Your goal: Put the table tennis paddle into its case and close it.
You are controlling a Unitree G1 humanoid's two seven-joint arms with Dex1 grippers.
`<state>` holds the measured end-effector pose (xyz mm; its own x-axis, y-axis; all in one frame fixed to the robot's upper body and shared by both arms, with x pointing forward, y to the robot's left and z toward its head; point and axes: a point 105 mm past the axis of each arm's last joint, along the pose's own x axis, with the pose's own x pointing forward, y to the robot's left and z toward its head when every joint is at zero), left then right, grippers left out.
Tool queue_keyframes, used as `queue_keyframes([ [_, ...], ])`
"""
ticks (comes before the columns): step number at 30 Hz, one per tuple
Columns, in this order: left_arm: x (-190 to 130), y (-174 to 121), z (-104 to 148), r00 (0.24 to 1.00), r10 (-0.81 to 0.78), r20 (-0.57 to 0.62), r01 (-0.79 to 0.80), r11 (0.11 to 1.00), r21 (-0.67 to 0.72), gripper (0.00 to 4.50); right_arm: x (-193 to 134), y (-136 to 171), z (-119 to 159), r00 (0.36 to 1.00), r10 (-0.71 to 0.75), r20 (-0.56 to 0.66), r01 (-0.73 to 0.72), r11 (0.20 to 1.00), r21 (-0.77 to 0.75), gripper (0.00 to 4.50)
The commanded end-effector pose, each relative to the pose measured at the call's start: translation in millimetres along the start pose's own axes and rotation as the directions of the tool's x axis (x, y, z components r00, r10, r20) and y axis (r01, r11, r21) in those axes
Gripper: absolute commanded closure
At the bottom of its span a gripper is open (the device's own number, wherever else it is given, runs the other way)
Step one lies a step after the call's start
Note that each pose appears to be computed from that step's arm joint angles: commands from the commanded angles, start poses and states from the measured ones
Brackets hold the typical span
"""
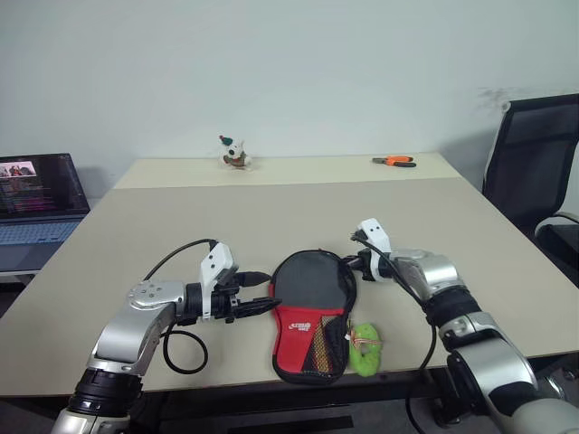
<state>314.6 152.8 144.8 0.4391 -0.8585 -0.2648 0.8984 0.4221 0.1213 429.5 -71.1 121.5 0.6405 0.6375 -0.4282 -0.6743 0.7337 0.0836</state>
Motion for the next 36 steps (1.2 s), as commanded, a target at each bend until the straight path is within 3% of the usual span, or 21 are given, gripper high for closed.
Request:
queue_keyframes([
  [1,-1.6,-2.9,11.0,1.0,-0.005,0.019,0.004,0.999,0.047,1.35,9.8,11.2,34.4,0.997,0.016,0.081,-0.008,0.996,-0.091,4.48],
  [6,-1.3,-3.6,10.3,1.0,-0.006,0.012,0.005,0.999,0.051,1.35,18.0,16.0,44.8,0.996,0.021,0.092,-0.009,0.992,-0.123,4.48],
  [13,0.7,-2.7,7.9,1.0,0.002,0.006,-0.002,0.998,0.055,1.35,22.7,14.7,35.7,0.998,0.009,0.061,-0.003,0.995,-0.101,4.48],
  [16,4.3,-1.3,8.0,1.0,-0.008,0.003,0.008,0.998,0.064,1.35,22.4,13.4,35.0,0.998,0.003,0.065,0.003,0.996,-0.089,3.87],
  [19,8.5,1.4,9.8,1.0,-0.023,0.003,0.022,0.997,0.074,1.35,19.3,13.9,43.1,0.995,0.014,0.101,-0.008,0.998,-0.062,2.84],
  [24,22.1,8.8,11.8,0.998,-0.061,-0.001,0.06,0.993,0.097,1.35,-0.9,27.8,79.7,0.946,0.161,0.28,-0.204,0.97,0.131,1.18],
  [27,34.6,15.2,10.4,0.998,-0.07,-0.005,0.07,0.99,0.119,1.35,-21.3,28.7,87.7,0.926,0.192,0.324,-0.241,0.964,0.116,0.18],
  [32,53.4,22.2,-4.3,0.992,-0.105,-0.067,0.112,0.988,0.11,1.35,-62.8,25.4,57.9,0.949,0.19,0.25,-0.196,0.981,-0.003,0.04],
  [36,69.7,30.2,-10.5,0.987,-0.117,-0.108,0.133,0.978,0.159,0.46,-102.8,32.4,25.3,0.965,0.206,0.165,-0.198,0.978,-0.061,0.0],
])
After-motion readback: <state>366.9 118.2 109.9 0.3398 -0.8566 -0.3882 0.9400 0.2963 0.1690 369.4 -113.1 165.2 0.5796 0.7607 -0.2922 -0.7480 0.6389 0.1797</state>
